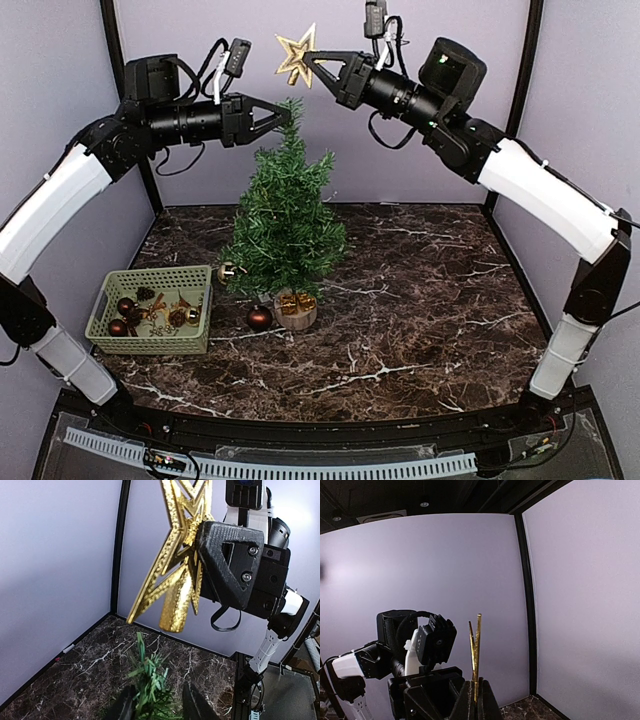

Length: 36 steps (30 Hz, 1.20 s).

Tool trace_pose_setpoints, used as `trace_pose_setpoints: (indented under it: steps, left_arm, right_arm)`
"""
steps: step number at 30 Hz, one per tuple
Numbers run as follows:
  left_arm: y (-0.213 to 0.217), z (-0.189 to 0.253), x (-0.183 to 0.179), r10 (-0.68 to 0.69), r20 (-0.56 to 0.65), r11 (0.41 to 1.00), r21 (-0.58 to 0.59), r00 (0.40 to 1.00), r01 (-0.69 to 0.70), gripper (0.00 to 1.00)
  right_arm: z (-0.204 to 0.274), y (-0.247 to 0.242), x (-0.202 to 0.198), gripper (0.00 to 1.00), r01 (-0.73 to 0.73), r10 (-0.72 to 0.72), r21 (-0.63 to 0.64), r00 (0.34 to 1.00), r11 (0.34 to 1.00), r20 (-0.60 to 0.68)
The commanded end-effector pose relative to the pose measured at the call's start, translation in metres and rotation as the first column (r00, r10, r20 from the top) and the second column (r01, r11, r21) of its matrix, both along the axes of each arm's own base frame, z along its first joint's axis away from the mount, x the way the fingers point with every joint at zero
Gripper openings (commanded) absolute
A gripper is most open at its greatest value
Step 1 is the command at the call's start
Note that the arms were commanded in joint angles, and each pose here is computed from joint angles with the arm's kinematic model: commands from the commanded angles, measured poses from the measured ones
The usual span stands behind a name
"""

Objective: Decorate the small christmas tree

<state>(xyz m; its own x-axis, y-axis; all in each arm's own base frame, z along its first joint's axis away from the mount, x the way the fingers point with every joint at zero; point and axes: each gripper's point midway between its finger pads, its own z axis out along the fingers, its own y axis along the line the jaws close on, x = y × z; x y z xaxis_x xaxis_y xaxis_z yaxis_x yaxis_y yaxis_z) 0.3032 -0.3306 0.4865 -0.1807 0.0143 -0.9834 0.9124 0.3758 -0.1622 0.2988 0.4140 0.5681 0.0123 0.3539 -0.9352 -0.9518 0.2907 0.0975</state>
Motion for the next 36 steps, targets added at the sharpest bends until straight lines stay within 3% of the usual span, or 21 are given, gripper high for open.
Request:
trace_pose_setpoints:
  steps: [1,5,18,36]
  left_arm:
    - [0.000,0.007,0.003,0.000,0.027,1.000,-0.016,1.000,0.000,0.35]
    - [-0.002,0.007,0.003,-0.009,0.030,1.000,-0.019,1.000,0.010,0.33]
    - [-0.005,0.004,0.005,-0.018,0.030,1.000,-0.017,0.999,0.019,0.01]
    - [-0.002,0.004,0.002,-0.014,0.034,1.000,-0.020,0.999,0.015,0.00]
  right_arm:
    - [0.009,-0.001,0.000,0.00,-0.017,0.017,0.011,1.000,1.000,0.001]
    - [0.006,0.001,0.003,0.00,-0.012,0.012,0.003,1.000,1.000,-0.008]
    - [-0.004,0.005,0.011,0.00,0.006,-0.008,-0.032,0.999,0.999,-0.037]
    - [0.002,-0.008,0.007,0.00,0.037,-0.037,-0.027,0.999,0.999,-0.024]
